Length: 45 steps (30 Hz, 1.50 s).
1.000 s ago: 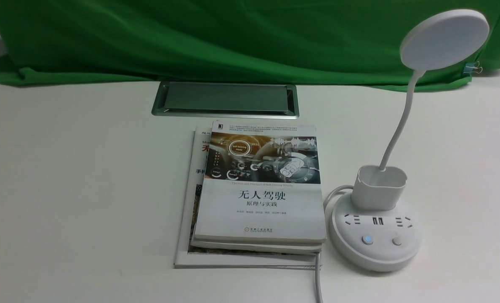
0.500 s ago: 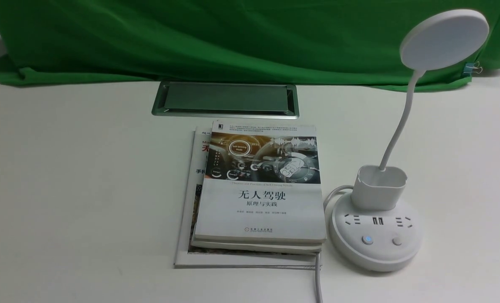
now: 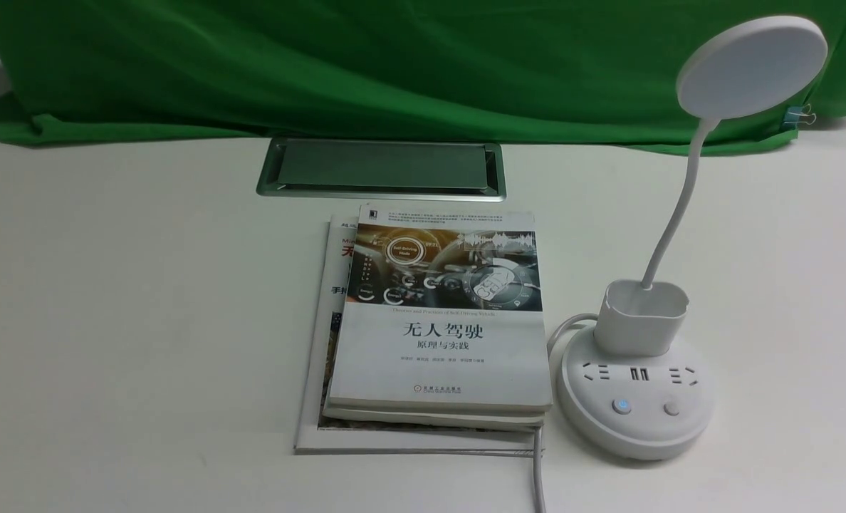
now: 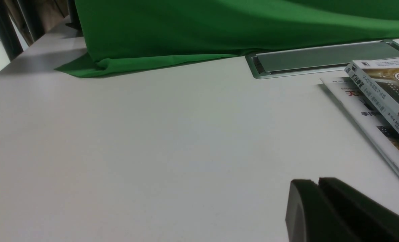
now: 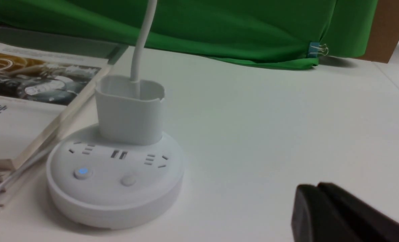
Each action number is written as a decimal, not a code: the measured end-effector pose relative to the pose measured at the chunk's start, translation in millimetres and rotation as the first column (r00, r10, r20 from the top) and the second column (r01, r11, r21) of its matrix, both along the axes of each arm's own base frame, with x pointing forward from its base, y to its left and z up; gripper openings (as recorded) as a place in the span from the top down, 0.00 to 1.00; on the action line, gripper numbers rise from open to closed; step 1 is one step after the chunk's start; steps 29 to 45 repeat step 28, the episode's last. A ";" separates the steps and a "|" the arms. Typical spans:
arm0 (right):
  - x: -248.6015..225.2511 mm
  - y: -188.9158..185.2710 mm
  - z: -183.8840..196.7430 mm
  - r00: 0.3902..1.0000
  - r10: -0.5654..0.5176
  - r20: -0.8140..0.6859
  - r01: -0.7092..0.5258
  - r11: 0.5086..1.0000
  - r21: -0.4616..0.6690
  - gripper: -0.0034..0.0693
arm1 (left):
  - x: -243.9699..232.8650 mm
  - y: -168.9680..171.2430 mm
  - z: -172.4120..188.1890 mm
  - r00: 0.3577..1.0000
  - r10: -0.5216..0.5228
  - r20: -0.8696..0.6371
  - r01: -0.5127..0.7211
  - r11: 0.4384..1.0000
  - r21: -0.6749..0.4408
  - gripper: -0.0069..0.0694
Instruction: Turn off the desk lamp on the white desktop by hand.
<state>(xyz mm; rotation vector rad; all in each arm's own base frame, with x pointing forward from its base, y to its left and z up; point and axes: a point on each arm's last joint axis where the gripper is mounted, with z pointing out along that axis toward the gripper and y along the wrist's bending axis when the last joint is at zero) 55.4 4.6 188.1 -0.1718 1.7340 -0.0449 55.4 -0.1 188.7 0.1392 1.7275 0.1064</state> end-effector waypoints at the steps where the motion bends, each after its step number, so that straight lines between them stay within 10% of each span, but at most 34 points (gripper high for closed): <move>1: 0.0 0.0 0.0 1.000 0.000 0.000 0.000 1.000 0.000 0.88 | 0.0 0.0 0.0 1.000 0.000 0.000 0.000 1.000 0.000 0.88; 45: 0.0 0.0 -0.1 1.000 0.000 -0.001 0.000 1.000 0.000 0.87 | 0.0 0.0 0.0 1.000 0.000 0.000 0.000 1.000 0.001 0.88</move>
